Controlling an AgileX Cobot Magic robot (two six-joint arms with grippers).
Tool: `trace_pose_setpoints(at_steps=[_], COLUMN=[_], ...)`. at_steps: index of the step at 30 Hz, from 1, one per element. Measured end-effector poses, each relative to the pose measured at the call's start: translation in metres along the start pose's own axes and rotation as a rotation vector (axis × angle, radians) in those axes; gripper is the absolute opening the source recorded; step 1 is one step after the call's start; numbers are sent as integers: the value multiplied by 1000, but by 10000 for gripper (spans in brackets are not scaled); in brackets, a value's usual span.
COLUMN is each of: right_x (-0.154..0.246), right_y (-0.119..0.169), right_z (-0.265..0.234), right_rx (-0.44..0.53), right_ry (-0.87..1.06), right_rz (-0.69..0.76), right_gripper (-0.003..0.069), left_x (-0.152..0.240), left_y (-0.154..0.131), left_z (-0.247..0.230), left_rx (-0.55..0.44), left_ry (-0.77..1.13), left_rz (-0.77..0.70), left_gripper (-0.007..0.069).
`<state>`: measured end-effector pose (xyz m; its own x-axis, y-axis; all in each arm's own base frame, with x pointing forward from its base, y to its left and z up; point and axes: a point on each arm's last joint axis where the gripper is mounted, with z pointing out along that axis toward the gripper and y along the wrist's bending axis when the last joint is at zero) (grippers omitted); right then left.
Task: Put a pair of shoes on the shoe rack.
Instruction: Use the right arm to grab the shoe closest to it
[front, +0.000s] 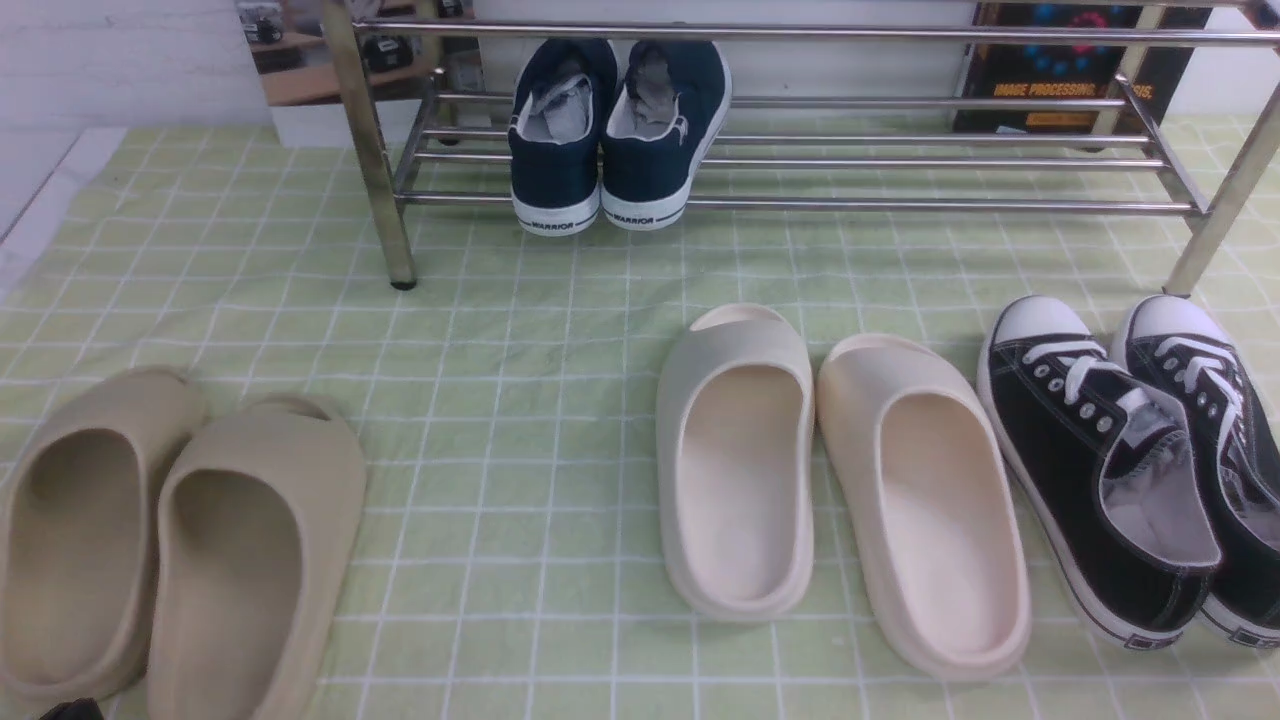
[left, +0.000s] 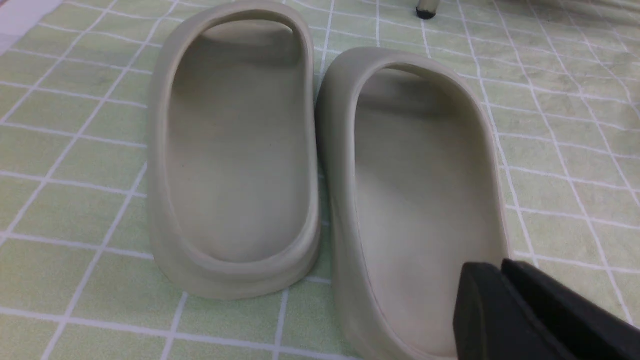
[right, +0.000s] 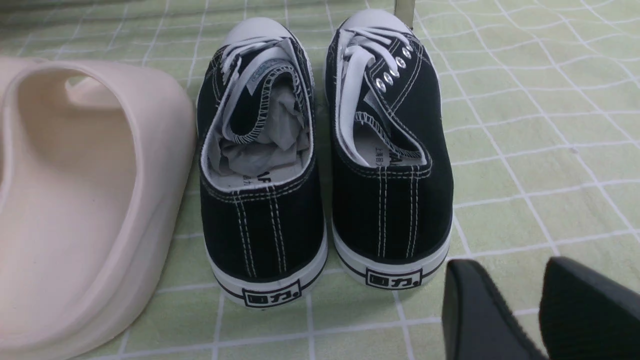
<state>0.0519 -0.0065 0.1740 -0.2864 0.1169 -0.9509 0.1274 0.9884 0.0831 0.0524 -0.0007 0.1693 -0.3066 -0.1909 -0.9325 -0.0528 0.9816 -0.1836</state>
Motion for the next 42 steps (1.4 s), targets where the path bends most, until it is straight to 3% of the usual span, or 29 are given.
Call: trace_pose_setpoints(at_steps=[14,20,29,32,39,42], right_x=[0,1,1,0,-1,-3], right_y=[1,6,8,11,28,30], right_z=[0,0,0,-1,-4,-4], right_rx=[-14,-62,-87,-117,-313,-338], right_ry=[2,11,15,22,107,109], right_rz=[36,157,220,300,905,965], right_gripper=[239,239,239,239,239,239], left_x=[0,0,0,0,0,0], left_y=[0,0,0,0,0,0], left_z=[0,0,0,0,0,0], left_rx=[0,0,0,0,0,0], left_ry=[0,0,0,0,0,0], left_rz=[0,0,0,0,0,0], left_gripper=[62,70,82,83,92,92])
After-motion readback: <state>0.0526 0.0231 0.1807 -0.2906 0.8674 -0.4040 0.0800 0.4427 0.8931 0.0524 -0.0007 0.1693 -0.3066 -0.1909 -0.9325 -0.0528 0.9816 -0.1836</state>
